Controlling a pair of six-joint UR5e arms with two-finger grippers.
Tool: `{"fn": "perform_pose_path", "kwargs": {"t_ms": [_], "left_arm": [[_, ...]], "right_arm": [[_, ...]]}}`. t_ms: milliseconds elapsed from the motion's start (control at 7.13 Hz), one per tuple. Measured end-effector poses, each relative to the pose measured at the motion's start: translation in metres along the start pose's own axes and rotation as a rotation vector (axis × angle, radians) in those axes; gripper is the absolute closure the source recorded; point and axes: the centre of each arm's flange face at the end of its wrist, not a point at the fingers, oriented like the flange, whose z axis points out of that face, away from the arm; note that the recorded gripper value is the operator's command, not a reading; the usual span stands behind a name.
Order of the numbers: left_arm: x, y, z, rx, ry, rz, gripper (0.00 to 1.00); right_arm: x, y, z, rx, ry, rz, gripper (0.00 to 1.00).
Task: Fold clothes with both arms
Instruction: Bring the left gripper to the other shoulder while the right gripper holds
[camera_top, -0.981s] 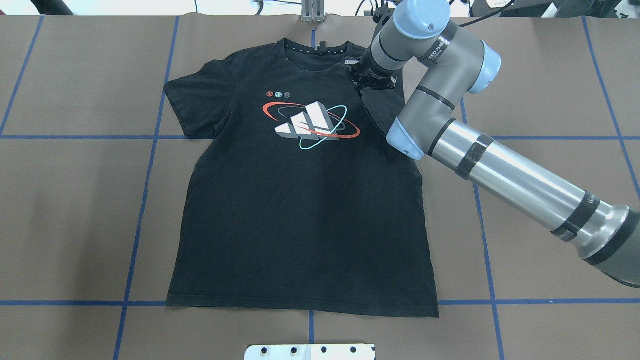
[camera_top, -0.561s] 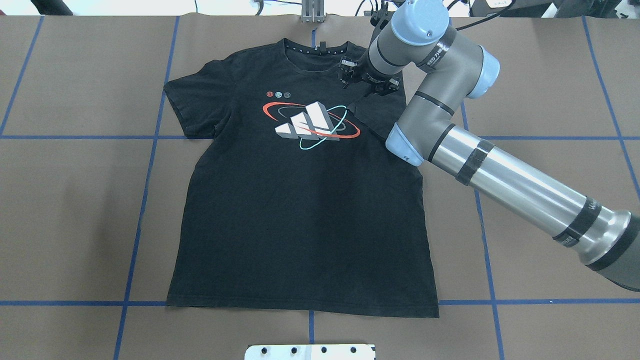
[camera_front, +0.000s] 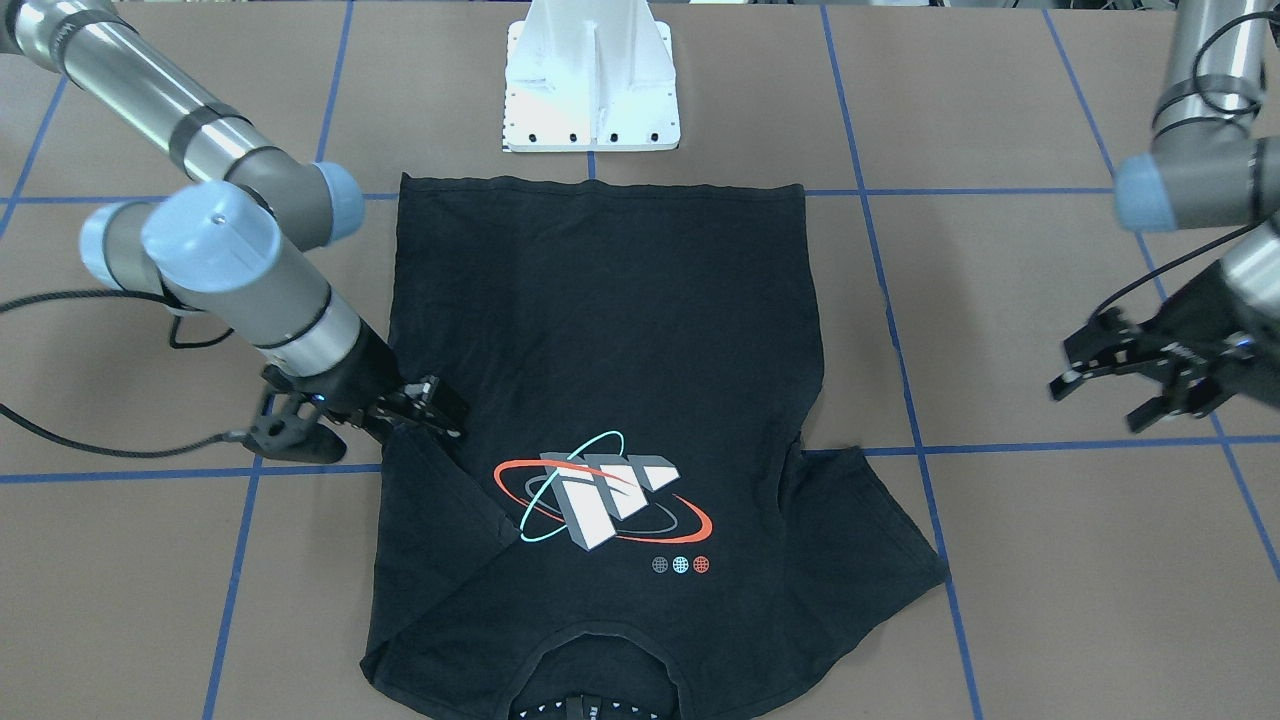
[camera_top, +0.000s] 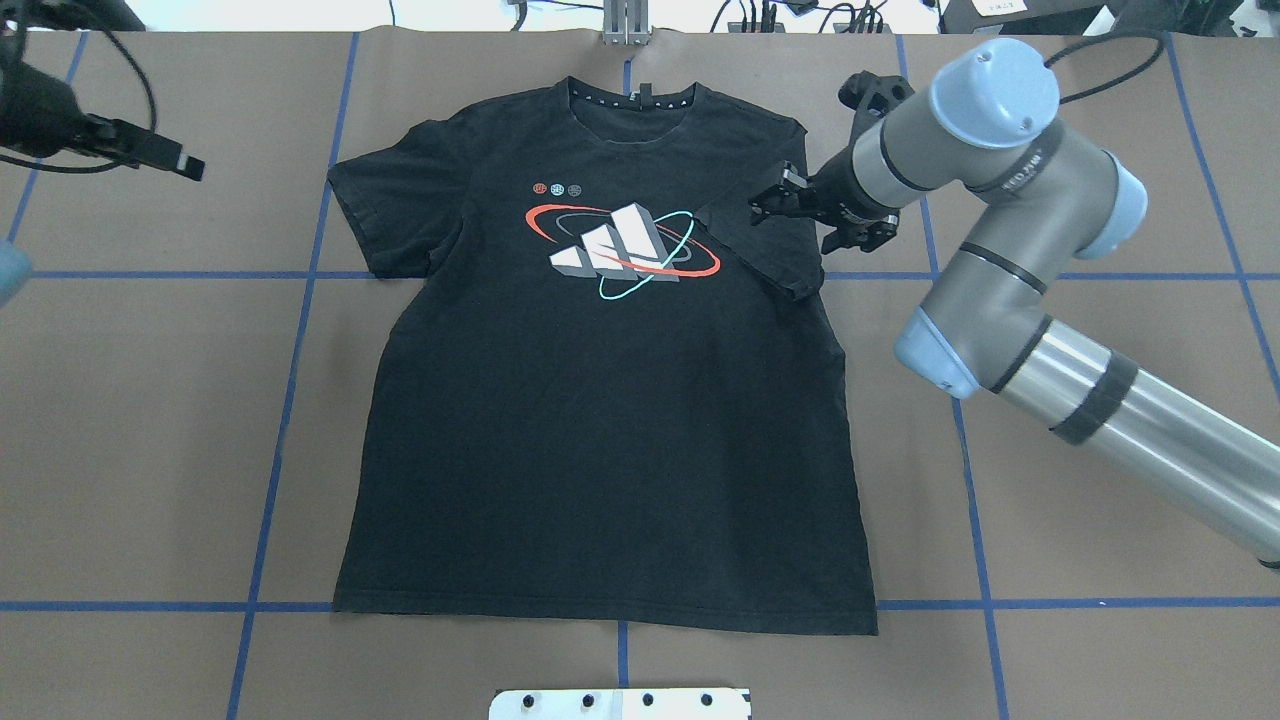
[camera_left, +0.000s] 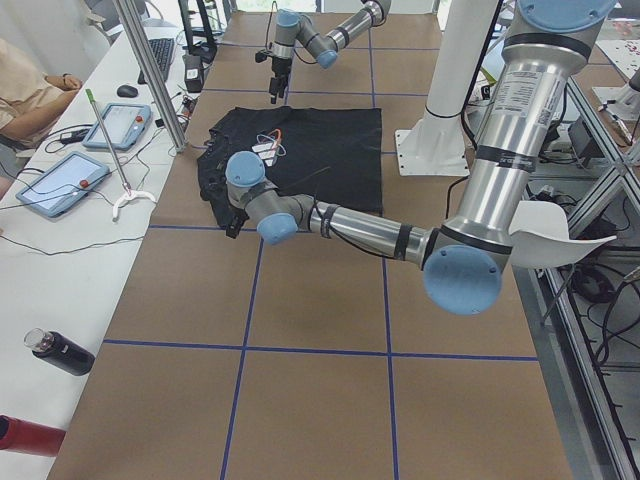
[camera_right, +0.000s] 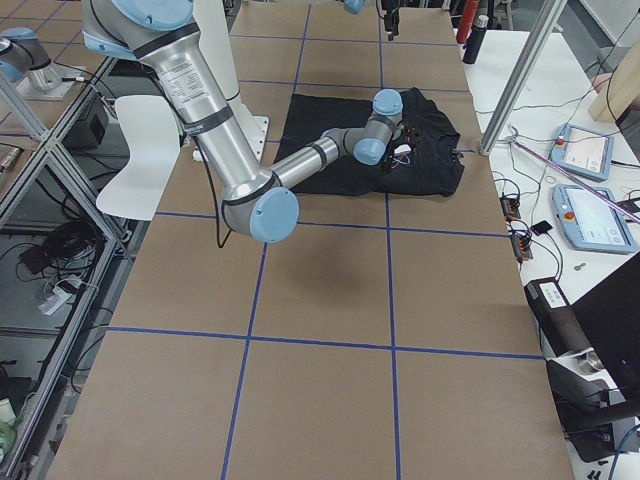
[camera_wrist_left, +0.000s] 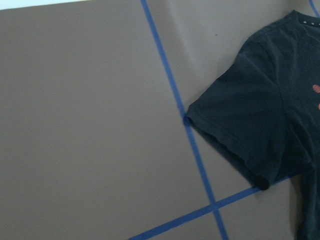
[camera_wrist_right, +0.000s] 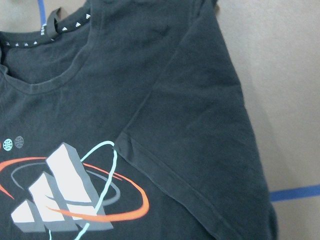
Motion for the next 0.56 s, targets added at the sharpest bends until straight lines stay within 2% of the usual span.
{"fn": "perform_pose_path", "kwargs": {"t_ms": [280,561], "left_arm": [[0.010,-0.014,0.069,0.019,-0.020,0.023,0.21],[0.005,-0.015,0.126,0.075,-0.058,0.069,0.25]], "right_arm": [[0.032,0.019,-0.021,-0.007,-0.005,-0.001,0.00],[0.044,0.023,-0.023,-0.009,0.003,0.002,0.00]]}}
